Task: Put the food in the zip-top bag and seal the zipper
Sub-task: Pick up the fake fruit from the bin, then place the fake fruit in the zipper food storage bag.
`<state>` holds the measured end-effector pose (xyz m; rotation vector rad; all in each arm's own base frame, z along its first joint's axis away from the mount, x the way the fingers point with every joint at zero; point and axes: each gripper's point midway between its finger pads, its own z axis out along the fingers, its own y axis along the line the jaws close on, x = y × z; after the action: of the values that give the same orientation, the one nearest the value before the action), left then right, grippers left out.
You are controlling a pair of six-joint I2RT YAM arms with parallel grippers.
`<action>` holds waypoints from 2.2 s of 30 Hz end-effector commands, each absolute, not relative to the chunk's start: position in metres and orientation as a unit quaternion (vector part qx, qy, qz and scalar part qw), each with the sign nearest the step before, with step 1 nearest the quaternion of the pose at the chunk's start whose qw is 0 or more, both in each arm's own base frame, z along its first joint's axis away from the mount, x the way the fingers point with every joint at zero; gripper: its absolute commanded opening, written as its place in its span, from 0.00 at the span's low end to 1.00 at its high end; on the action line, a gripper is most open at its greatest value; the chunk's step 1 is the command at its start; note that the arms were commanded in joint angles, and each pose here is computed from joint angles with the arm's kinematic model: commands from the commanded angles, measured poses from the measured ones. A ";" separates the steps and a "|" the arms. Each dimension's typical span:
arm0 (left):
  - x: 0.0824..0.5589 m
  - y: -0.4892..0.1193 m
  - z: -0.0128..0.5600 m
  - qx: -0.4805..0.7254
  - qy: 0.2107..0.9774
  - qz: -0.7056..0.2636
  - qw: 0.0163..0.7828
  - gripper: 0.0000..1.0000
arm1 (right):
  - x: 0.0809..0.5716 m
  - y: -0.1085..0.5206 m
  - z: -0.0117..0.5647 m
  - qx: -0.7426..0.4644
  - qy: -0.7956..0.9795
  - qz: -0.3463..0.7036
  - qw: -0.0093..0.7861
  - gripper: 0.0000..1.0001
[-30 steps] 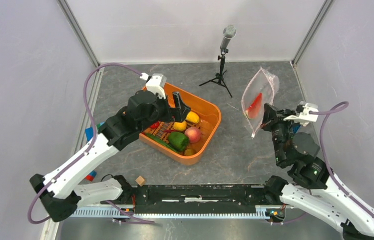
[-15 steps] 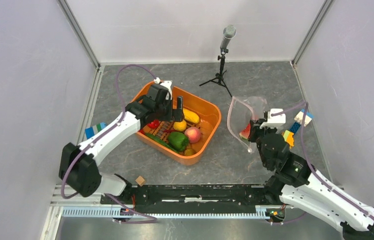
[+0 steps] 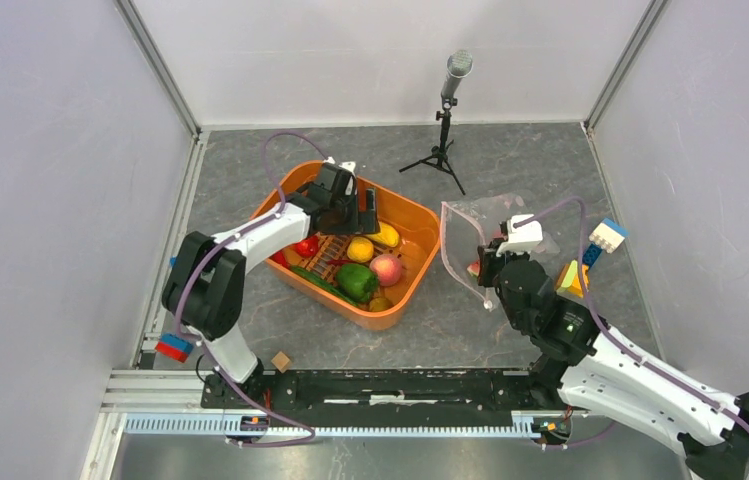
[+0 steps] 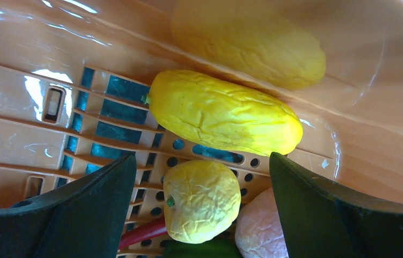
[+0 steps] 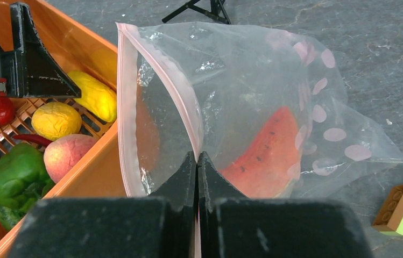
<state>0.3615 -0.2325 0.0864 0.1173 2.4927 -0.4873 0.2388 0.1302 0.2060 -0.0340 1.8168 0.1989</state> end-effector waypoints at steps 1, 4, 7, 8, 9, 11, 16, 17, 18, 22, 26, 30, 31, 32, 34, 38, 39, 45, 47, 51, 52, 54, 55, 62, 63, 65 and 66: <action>0.364 -0.245 0.110 0.052 0.921 -0.230 0.310 0.98 | 0.242 0.140 0.214 -0.005 0.778 0.115 0.618 0.00; 0.345 -0.241 0.113 0.062 0.917 -0.244 0.308 1.00 | 0.243 0.141 0.212 -0.005 0.775 0.115 0.621 0.00; 0.327 -0.241 0.101 0.079 0.923 -0.250 0.282 1.00 | 0.244 0.144 0.208 -0.010 0.777 0.115 0.619 0.00; 0.325 -0.238 0.094 0.082 0.928 -0.238 0.276 1.00 | 0.245 0.145 0.207 -0.012 0.777 0.115 0.618 0.00; 0.322 -0.235 0.088 0.087 0.933 -0.224 0.268 1.00 | 0.245 0.148 0.207 -0.016 0.779 0.116 0.616 0.00; 0.321 -0.229 0.079 0.093 0.940 -0.191 0.266 0.99 | 0.245 0.152 0.206 -0.024 0.781 0.120 0.612 0.00; 0.329 -0.233 0.067 0.106 0.945 -0.166 0.262 0.77 | 0.245 0.156 0.205 -0.031 0.783 0.126 0.609 0.00; 0.329 -0.232 0.067 0.104 0.947 -0.162 0.259 0.69 | 0.245 0.155 0.206 -0.031 0.782 0.125 0.609 0.00; 0.328 -0.231 0.067 0.103 0.947 -0.161 0.257 0.62 | 0.244 0.154 0.206 -0.030 0.782 0.124 0.610 0.00; 0.323 -0.232 0.087 0.104 0.938 -0.179 0.278 0.36 | 0.243 0.146 0.210 -0.015 0.777 0.121 0.617 0.00; 0.320 -0.229 0.124 0.105 0.921 -0.195 0.319 0.30 | 0.241 0.142 0.210 -0.008 0.775 0.123 0.620 0.00; 0.314 -0.227 0.166 0.105 0.899 -0.220 0.363 0.30 | 0.240 0.142 0.209 -0.005 0.776 0.126 0.618 0.00; 0.312 -0.227 0.174 0.107 0.894 -0.228 0.371 0.30 | 0.240 0.142 0.208 -0.004 0.776 0.127 0.618 0.00; 0.309 -0.228 0.182 0.109 0.888 -0.238 0.377 0.30 | 0.240 0.142 0.208 -0.002 0.776 0.129 0.617 0.00; 0.303 -0.231 0.197 0.113 0.878 -0.260 0.386 0.30 | 0.240 0.143 0.207 0.001 0.775 0.133 0.617 0.00; 0.284 -0.251 0.229 0.129 0.844 -0.342 0.393 0.30 | 0.240 0.149 0.207 0.003 0.775 0.147 0.615 0.00; 0.278 -0.257 0.237 0.136 0.833 -0.365 0.394 0.30 | 0.240 0.150 0.207 0.003 0.774 0.151 0.615 0.00; 0.244 -0.298 0.272 0.189 0.778 -0.441 0.404 0.30 | 0.239 0.159 0.208 0.004 0.772 0.175 0.611 0.00; 0.232 -0.313 0.278 0.212 0.764 -0.455 0.404 0.30 | 0.239 0.161 0.208 0.006 0.771 0.182 0.610 0.00; 0.214 -0.341 0.290 0.238 0.735 -0.489 0.405 0.30 | 0.238 0.165 0.213 0.005 0.768 0.196 0.610 0.00; 0.211 -0.346 0.291 0.242 0.730 -0.497 0.403 0.30 | 0.238 0.166 0.215 0.004 0.767 0.199 0.610 0.00; 0.209 -0.356 0.299 0.243 0.716 -0.511 0.409 0.30 | 0.237 0.167 0.219 0.006 0.765 0.205 0.611 0.00; 0.208 -0.360 0.302 0.244 0.711 -0.517 0.409 0.30 | 0.236 0.166 0.222 0.006 0.763 0.207 0.613 0.00; 0.207 -0.392 0.303 0.258 0.699 -0.527 0.408 0.33 | 0.227 0.166 0.246 0.020 0.736 0.257 0.626 0.00; 0.207 -0.398 0.302 0.262 0.699 -0.526 0.407 0.33 | 0.225 0.166 0.251 0.022 0.731 0.267 0.628 0.00; 0.208 -0.406 0.305 0.276 0.693 -0.521 0.415 0.34 | 0.221 0.166 0.258 0.022 0.723 0.282 0.631 0.00; 0.209 -0.409 0.304 0.283 0.693 -0.514 0.418 0.35 | 0.220 0.165 0.261 0.022 0.722 0.285 0.630 0.00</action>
<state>0.2039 -0.3888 0.2625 0.6917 1.8874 -1.2714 0.2256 0.1603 0.2281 0.0192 1.7326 0.5328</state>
